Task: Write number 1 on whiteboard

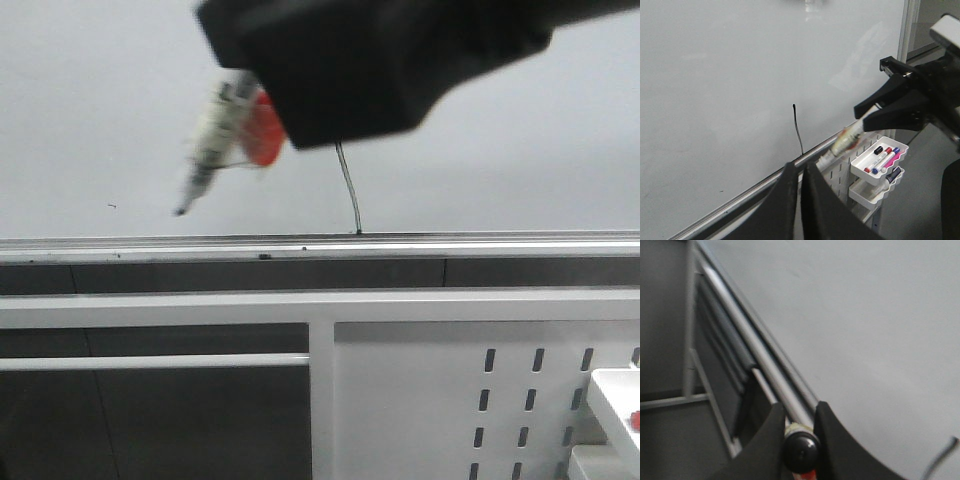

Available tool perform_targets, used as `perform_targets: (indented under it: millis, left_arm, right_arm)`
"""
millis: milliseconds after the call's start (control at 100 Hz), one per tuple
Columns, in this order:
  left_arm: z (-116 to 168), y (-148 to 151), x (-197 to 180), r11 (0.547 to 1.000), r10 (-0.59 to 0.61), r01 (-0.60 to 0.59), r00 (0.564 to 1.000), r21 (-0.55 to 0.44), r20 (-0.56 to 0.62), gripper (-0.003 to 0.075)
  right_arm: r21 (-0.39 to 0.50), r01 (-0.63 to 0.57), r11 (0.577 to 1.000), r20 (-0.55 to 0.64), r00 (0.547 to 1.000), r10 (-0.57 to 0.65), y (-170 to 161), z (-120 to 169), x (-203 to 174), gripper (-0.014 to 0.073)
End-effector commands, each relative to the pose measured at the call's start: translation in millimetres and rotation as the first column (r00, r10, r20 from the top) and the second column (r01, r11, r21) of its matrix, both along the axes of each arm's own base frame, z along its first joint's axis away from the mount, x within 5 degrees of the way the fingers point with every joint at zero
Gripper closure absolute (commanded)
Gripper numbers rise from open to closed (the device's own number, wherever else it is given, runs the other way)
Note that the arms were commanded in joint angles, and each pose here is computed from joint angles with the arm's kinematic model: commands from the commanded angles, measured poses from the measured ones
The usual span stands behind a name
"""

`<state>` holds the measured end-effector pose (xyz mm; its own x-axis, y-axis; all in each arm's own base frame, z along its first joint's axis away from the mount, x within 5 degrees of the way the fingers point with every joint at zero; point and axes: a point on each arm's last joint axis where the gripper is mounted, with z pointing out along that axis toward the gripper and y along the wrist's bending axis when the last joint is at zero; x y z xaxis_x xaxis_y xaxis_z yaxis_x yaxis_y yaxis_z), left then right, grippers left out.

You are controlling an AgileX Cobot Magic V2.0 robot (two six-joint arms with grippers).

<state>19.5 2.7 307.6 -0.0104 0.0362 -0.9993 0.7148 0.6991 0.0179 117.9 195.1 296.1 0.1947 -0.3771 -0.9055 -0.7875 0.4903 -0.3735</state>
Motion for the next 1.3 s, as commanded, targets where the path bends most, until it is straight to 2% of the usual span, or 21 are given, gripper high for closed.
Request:
perform_targets:
  millis: [0,90,180,320,440,640,800,1160,1290]
  left_arm:
    - [15.4,-5.4,-0.2,0.998,-0.037,0.039,0.998,-0.058,0.047,0.0634]
    - [19.5,-15.7,5.2,0.999,-0.050,0.050,0.999,-0.011,0.015,0.0532]
    - [27.0,-33.0,11.4,0.989,-0.101,0.100,0.995,0.111,-0.001,0.0460]
    - [39.8,-66.0,21.3,0.920,-0.220,0.230,0.973,0.316,-0.067,0.0450]
    - [50.9,-88.3,33.5,0.885,-0.244,0.265,0.964,0.382,-0.103,0.0450]
    - [59.7,-109.3,46.1,0.865,-0.250,0.283,0.959,0.414,-0.134,0.0449]
    - [56.4,-121.7,44.7,0.824,-0.334,0.372,0.928,0.426,-0.164,0.0444]
    - [53.2,-126.4,46.4,0.816,-0.338,0.389,0.921,0.427,-0.194,0.0450]
    - [53.2,-126.4,46.4,0.816,-0.338,0.389,0.921,0.427,-0.194,0.0504]
  right_arm:
    - [0.032,-0.119,0.992,0.003,0.993,0.119,1.3,29.7,-15.9,0.0672]
    - [0.078,-0.153,0.985,-0.065,0.985,0.158,3.7,43.8,-20.3,0.0672]
    - [0.131,-0.153,0.979,-0.090,0.982,0.166,5.3,56.9,-20.7,0.0672]
    - [0.166,-0.174,0.971,-0.067,0.980,0.187,6.9,75.7,-21.8,0.0672]
    - [0.167,-0.205,0.964,-0.070,0.973,0.219,9.7,84.1,-23.8,0.0672]
    - [0.153,-0.232,0.960,-0.083,0.966,0.247,10.9,85.1,-26.3,0.0672]
    - [0.152,-0.232,0.961,-0.079,0.966,0.246,10.8,85.2,-26.1,0.0672]
    - [0.155,-0.235,0.959,-0.065,0.967,0.248,10.8,89.4,-26.2,0.0672]
    - [0.152,-0.240,0.959,-0.068,0.965,0.252,10.9,89.0,-26.6,0.0672]
